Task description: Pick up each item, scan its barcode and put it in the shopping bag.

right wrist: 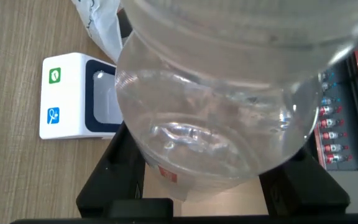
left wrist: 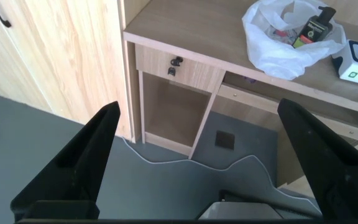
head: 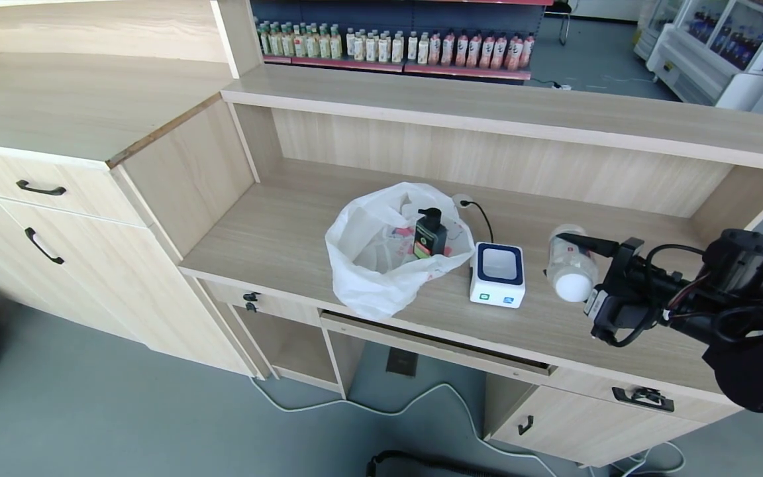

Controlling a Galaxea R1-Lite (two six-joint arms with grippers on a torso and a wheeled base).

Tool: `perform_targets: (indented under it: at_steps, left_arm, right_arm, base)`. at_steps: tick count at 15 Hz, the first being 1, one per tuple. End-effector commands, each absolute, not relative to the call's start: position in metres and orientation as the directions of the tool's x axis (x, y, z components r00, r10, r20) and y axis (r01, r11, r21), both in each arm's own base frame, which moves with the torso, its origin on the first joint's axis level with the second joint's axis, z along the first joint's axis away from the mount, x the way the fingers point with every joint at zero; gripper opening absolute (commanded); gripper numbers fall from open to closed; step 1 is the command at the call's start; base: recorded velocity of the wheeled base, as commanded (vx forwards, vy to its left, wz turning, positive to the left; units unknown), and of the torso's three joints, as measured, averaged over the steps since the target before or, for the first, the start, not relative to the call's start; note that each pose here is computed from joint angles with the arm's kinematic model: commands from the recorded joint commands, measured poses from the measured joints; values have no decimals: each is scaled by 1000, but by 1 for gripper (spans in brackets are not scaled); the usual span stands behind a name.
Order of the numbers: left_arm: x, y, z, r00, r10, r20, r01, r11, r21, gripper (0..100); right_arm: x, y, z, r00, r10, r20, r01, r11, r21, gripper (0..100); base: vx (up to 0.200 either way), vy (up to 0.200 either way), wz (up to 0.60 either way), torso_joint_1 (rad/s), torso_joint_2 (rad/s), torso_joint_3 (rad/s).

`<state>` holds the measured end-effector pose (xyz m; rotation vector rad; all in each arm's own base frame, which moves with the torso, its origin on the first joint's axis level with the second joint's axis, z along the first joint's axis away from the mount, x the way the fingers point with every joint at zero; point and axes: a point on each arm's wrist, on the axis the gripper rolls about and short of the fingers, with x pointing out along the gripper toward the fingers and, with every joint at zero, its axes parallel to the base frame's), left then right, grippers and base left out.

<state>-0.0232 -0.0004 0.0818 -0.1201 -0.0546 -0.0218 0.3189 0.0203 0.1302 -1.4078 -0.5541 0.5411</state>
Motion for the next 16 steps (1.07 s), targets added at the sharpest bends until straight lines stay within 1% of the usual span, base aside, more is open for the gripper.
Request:
perform_targets:
  at_steps: [1, 6, 11, 16]
  left_arm:
    - [-23, 0, 82, 998, -18, 57, 25, 992, -120, 100]
    - [-23, 0, 82, 998, -18, 57, 25, 992, -120, 100]
    - [-23, 0, 82, 998, -18, 57, 25, 992, -120, 100]
    - [-23, 0, 82, 998, -18, 57, 25, 992, -120, 100]
  right_arm:
    - [321, 21, 123, 759, 651, 21, -46, 87, -995, 0]
    - [326, 21, 116, 759, 651, 21, -47, 88, -995, 0]
    - [338, 30, 109, 740, 670, 50, -21, 97, -995, 0]
    - [350, 33, 108, 735, 675, 64, -6, 100, -995, 0]
  base:
    - [0, 0, 0, 0, 0, 0]
    - [0, 0, 0, 0, 0, 0]
    - [0, 0, 0, 0, 0, 0]
    - [0, 0, 0, 0, 0, 0]
